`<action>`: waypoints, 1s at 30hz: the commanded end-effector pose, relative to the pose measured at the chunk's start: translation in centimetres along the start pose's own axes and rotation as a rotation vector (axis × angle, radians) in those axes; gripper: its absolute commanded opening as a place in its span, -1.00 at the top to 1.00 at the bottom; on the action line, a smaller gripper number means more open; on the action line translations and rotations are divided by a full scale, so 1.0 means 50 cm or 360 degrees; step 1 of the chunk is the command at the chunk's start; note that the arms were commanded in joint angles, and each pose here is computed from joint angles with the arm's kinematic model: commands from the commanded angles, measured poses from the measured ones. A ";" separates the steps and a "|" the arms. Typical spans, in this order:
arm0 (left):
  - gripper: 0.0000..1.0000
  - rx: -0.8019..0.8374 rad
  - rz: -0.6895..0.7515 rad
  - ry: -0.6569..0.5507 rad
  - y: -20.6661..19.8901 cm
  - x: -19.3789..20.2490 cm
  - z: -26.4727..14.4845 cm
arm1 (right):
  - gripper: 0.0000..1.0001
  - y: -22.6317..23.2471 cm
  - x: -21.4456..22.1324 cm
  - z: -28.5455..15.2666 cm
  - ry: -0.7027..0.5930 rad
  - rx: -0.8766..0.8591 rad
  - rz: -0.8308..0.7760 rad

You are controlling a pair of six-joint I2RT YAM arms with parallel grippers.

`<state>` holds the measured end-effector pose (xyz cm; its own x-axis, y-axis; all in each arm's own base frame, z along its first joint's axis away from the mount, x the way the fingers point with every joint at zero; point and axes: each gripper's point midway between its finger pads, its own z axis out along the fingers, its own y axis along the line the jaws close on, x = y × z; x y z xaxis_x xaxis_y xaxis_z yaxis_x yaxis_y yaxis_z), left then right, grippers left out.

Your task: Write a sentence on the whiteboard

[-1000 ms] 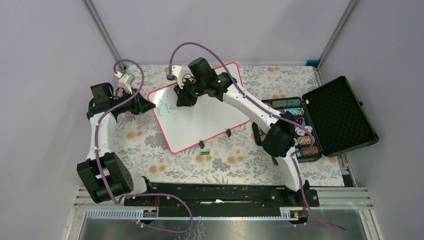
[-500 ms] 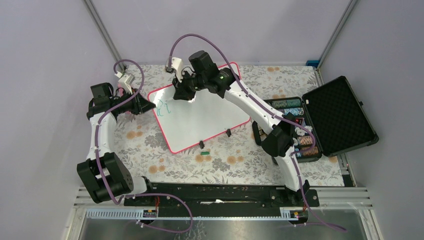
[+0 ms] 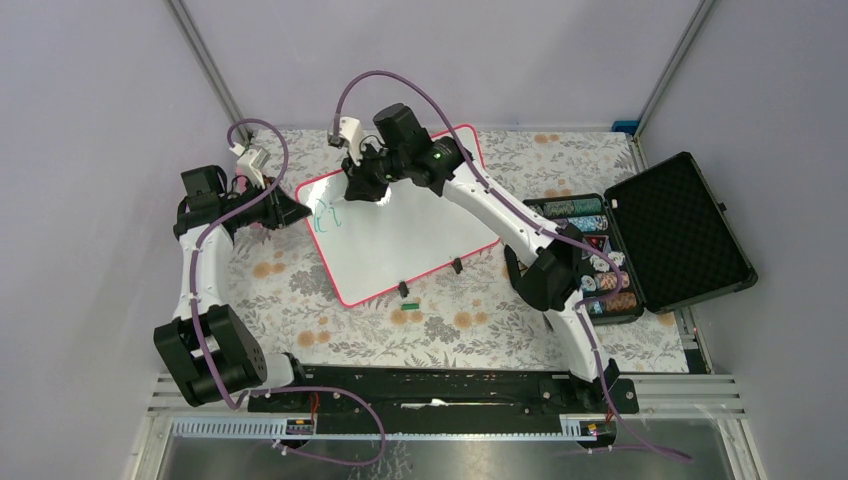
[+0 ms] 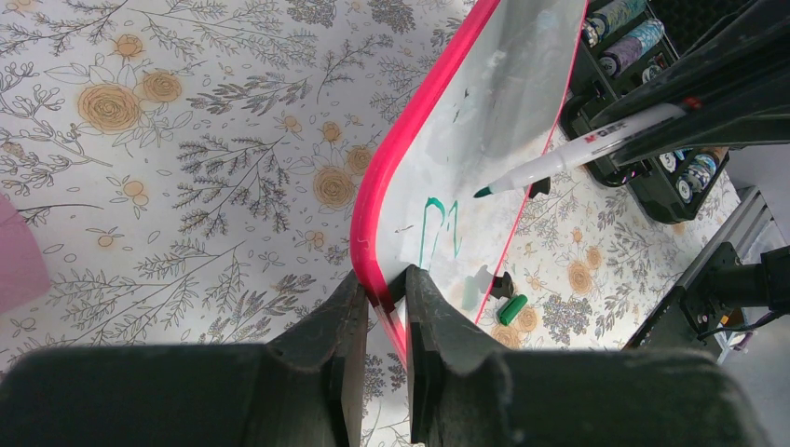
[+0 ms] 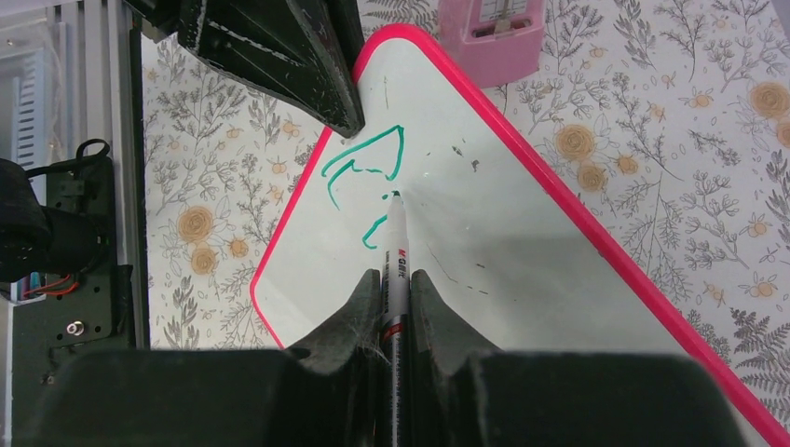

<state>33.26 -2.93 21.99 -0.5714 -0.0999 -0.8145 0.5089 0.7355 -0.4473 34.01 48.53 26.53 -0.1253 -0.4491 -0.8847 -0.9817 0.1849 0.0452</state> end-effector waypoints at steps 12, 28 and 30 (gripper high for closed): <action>1.00 0.0071 0.0135 -0.0030 -0.028 -0.017 0.002 | 1.00 -0.033 -0.020 0.008 -0.0035 0.0105 -0.0018; 1.00 0.0064 0.0129 -0.0029 -0.026 -0.018 0.002 | 1.00 -0.011 -0.001 -0.023 0.0028 0.0073 -0.0026; 1.00 0.0065 0.0128 -0.0029 -0.026 -0.018 0.002 | 1.00 -0.003 -0.011 -0.033 0.0010 0.0058 -0.0023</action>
<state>33.30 -2.87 21.90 -0.5723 -0.0974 -0.8142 0.5046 0.7408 -0.4433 34.41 48.72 24.56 -0.1512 -0.4764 -0.8661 -0.9783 0.1979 0.0619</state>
